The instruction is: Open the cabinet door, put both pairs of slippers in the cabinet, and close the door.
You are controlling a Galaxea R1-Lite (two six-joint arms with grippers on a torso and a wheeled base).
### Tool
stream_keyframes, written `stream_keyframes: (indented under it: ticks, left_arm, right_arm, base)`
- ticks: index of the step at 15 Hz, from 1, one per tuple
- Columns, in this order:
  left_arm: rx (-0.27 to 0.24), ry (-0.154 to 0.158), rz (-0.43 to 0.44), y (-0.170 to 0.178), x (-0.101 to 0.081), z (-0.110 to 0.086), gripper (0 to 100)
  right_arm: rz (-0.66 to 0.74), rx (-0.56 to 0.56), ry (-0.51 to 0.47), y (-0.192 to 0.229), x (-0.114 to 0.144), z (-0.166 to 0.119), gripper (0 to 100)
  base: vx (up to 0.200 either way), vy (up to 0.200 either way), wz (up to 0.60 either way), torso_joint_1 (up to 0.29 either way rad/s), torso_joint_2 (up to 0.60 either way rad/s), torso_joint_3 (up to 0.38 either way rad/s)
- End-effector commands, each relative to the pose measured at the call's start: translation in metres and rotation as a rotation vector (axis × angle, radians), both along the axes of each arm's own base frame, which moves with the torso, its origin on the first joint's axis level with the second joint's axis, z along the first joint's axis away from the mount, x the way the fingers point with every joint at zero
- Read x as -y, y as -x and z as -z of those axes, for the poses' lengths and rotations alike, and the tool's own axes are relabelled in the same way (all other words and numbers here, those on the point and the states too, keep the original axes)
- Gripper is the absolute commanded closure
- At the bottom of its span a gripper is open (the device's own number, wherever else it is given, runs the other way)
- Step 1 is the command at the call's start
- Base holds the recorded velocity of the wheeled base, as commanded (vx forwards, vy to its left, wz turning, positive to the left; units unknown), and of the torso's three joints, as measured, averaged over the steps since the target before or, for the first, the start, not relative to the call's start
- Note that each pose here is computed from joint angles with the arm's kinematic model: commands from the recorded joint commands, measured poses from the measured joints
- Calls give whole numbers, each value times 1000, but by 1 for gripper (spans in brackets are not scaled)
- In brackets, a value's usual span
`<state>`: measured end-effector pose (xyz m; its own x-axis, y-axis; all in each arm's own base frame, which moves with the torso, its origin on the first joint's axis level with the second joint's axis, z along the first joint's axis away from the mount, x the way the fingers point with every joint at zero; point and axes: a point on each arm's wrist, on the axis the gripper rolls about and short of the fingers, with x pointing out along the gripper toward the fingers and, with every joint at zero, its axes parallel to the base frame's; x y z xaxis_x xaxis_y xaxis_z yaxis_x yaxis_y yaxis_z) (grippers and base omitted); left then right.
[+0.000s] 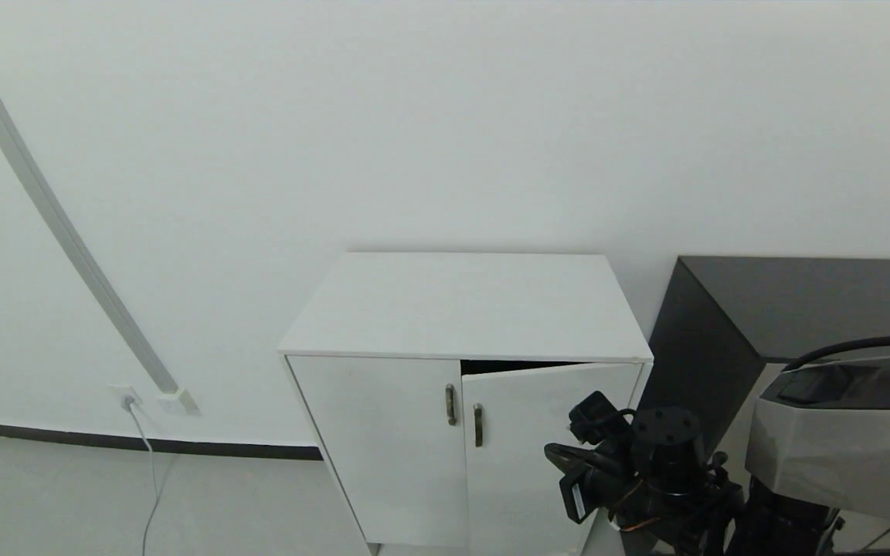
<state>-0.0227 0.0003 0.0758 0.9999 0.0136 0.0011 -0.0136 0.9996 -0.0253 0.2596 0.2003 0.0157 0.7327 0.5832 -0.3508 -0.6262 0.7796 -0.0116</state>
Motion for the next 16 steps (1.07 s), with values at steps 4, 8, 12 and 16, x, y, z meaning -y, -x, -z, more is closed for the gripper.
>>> stream_keyframes:
  ticks: [4, 8, 12, 16]
  left_arm:
    - [0, -1, 1, 0, 0, 0, 100]
    - [0, -2, 6, 0, 0, 0, 100]
    - [0, -2, 6, 0, 0, 0, 100]
    - [0, -1, 6, 0, 0, 0, 100]
  right_arm:
    - [-9, -12, 8, -1, -4, 8, 100]
    - [-10, -6, -4, -10, -13, 15, 100]
    - [21, 30, -23, -27, -24, 19, 100]
    - [32, 55, -39, -43, -31, 22, 100]
  base:
    - [0, 0, 0, 0, 0, 0]
    - [0, 0, 0, 0, 0, 0]
    - [0, 0, 0, 0, 0, 0]
    - [0, 0, 0, 0, 0, 0]
